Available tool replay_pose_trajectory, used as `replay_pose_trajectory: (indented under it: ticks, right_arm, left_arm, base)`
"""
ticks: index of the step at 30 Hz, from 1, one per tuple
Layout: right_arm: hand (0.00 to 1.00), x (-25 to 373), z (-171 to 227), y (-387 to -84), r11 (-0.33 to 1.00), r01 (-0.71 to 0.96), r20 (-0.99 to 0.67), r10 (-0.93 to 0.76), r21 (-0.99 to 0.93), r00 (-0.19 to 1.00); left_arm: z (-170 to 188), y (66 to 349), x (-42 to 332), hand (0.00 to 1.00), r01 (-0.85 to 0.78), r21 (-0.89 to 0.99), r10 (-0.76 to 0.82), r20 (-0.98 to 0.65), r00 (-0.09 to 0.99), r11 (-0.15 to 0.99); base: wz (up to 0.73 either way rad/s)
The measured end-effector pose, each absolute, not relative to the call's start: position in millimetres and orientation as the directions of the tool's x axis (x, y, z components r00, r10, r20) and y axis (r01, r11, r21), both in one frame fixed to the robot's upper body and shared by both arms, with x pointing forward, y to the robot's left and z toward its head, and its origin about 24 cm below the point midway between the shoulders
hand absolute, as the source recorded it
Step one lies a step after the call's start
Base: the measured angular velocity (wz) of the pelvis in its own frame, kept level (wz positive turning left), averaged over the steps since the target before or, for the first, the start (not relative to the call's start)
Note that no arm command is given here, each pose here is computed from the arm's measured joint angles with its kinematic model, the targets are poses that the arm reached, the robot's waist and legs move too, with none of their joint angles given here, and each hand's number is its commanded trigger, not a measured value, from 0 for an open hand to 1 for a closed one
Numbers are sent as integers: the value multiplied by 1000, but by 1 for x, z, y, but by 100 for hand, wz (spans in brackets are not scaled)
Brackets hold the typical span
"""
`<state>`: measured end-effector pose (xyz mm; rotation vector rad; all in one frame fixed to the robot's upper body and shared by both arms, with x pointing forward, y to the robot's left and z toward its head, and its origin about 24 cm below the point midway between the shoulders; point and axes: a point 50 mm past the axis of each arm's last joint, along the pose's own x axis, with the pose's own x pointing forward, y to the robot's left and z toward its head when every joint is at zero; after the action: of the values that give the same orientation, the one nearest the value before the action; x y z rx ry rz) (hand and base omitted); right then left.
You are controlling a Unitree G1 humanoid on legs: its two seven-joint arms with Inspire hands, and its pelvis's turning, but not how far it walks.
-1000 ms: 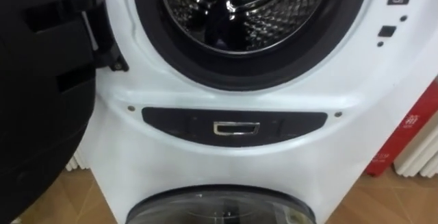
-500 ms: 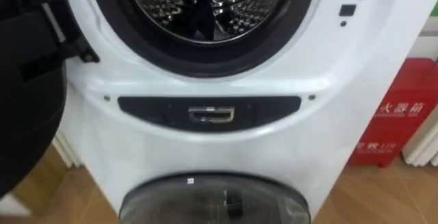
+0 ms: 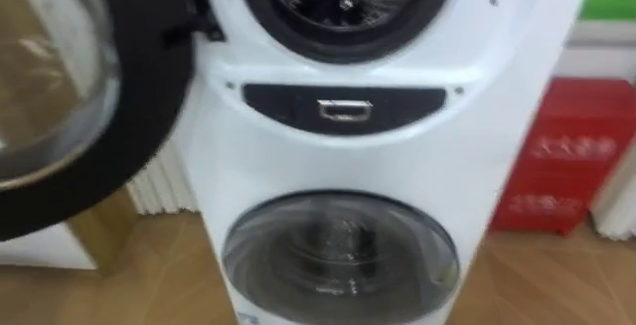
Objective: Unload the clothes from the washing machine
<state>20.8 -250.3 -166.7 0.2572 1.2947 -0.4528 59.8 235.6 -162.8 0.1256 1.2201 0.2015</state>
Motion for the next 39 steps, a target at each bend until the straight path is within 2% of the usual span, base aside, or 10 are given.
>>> replay_pose_trajectory:
  ticks: [5, 12, 16, 19, 21, 23, 27, 30, 35, 39]
  right_arm:
    - [0, 24, -167, -251, 882, 465, -961, -189, -76, 203]
    - [0, 23, -167, -251, 874, 481, -961, -185, -65, 205]
    - [0, 22, -166, -252, 862, 504, -960, -183, -54, 210]
    - [0, 24, -164, -260, 832, 552, -952, -212, -57, 221]
    - [0, 24, -162, -265, 826, 560, -948, -225, -64, 224]
    - [0, 29, -159, -273, 808, 587, -937, -247, -59, 245]
    - [0, 33, -153, -288, 804, 589, -926, -280, -83, 253]
    - [0, 35, -148, -299, 777, 623, -909, -319, -90, 267]
    - [0, 29, -141, -316, 769, 625, -900, -358, -133, 249]
    - [0, 23, -139, -321, 739, 658, -895, -382, -147, 229]
  left_arm:
    - [-165, 248, 25, 0, -319, 200, 278, -935, 220, 926]
    - [-163, 254, 21, 0, -443, 202, 316, -927, 202, 874]
    - [-159, 264, 28, 0, -651, 142, 360, -908, 215, 746]
    - [-147, 284, 51, 0, -766, 68, 426, -860, 279, 639]
    - [-134, 300, 74, 0, -794, 11, 472, -809, 350, 608]
    - [-108, 327, 106, 0, -806, -42, 548, -712, 439, 590]
    - [-62, 366, 142, 0, -801, -50, 651, -554, 519, 597]
    - [-4, 397, 162, 0, -796, -64, 731, -356, 582, 602]
    - [57, 426, 187, 0, -811, -64, 794, -173, 583, 582]
    - [78, 437, 190, 0, -818, -7, 808, -150, 570, 576]
  base:
    - [-38]
    - [-3]
    - [-4]
    - [-7]
    - [-2]
    - [4]
    - [4]
    - [4]
    - [2]
    - [6]
